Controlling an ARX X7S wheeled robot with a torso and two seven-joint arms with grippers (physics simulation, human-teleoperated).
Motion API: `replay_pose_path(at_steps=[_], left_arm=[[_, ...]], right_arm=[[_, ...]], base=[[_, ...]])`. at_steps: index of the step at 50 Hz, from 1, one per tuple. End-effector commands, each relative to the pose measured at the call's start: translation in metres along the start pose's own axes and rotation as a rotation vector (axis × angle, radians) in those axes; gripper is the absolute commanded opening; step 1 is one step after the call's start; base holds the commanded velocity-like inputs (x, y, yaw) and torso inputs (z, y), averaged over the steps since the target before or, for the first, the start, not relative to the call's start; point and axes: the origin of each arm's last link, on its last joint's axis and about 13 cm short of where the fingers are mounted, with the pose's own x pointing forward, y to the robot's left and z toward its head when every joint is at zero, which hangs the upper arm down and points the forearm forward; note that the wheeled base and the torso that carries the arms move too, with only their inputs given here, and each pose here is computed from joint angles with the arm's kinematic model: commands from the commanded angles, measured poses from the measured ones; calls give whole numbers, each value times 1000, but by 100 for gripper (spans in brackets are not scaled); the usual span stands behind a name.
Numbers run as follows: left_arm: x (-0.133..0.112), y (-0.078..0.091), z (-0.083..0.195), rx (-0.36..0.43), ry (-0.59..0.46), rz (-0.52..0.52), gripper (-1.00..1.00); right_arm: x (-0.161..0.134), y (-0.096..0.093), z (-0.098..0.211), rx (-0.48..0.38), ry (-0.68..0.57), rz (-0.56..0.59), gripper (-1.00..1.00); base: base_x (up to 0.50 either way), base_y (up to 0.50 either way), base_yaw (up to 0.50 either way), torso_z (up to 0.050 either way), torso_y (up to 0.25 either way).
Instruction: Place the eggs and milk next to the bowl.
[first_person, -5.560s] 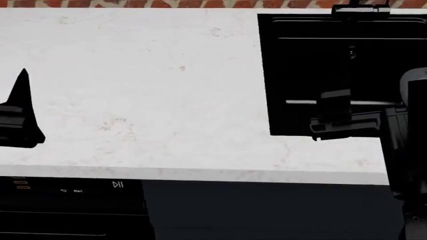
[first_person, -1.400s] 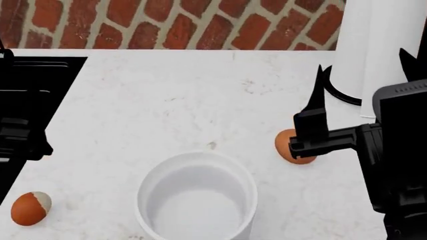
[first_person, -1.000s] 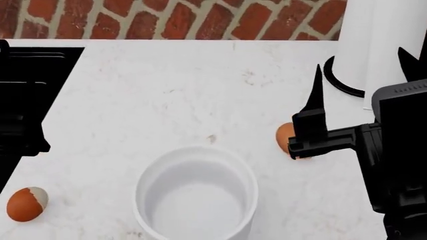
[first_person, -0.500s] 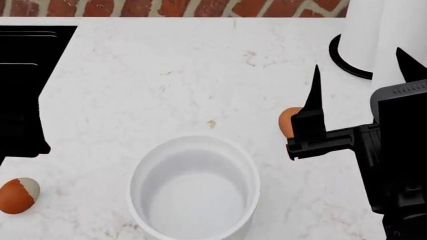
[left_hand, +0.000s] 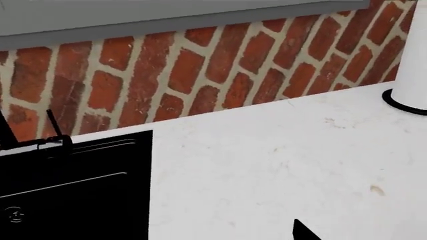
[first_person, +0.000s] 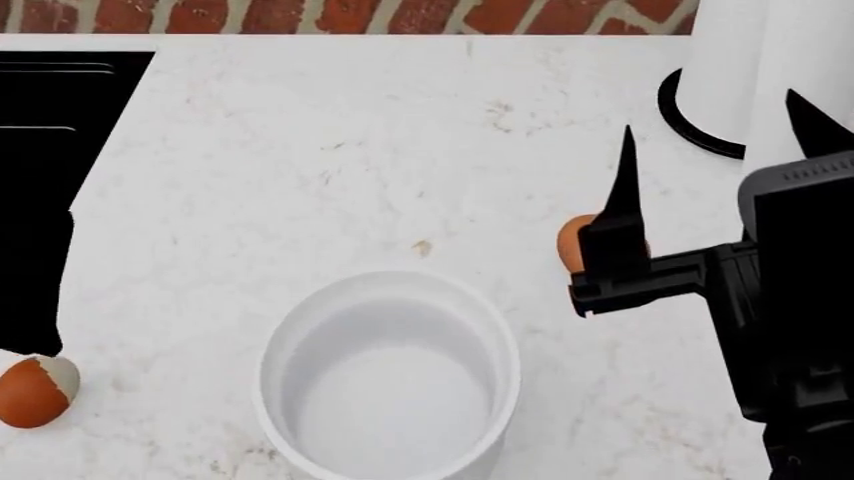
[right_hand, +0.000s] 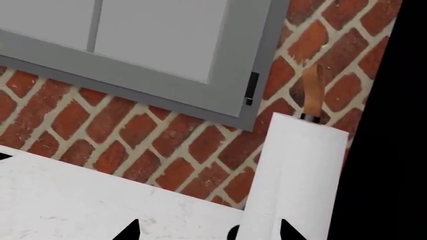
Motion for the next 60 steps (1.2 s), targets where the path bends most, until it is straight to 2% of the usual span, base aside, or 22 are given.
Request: replay_pose_path(at_steps=[1, 4, 14, 29, 47, 60], left_arm=[[-20, 14, 12, 93, 119, -113, 100], [-27, 16, 16, 114, 116, -173, 100], [-38, 35, 9, 185, 153, -248, 100], [-58, 37, -3, 245, 151, -357, 100], [-72, 39, -13, 264, 219, -371, 100], [-62, 41, -24, 283, 264, -333, 100]], right_arm=[[4, -1, 3, 12, -15, 2, 100], [4, 0, 3, 14, -15, 6, 100], [5, 1, 0, 14, -11, 10, 100], [7, 3, 1, 9, -9, 23, 100], [7, 5, 1, 11, -7, 28, 100], [7, 5, -1, 16, -5, 29, 100]], base=[[0, 0, 0, 0, 0], [0, 0, 0, 0, 0], [0, 0, 0, 0, 0], [0, 0, 0, 0, 0], [0, 0, 0, 0, 0], [0, 0, 0, 0, 0]])
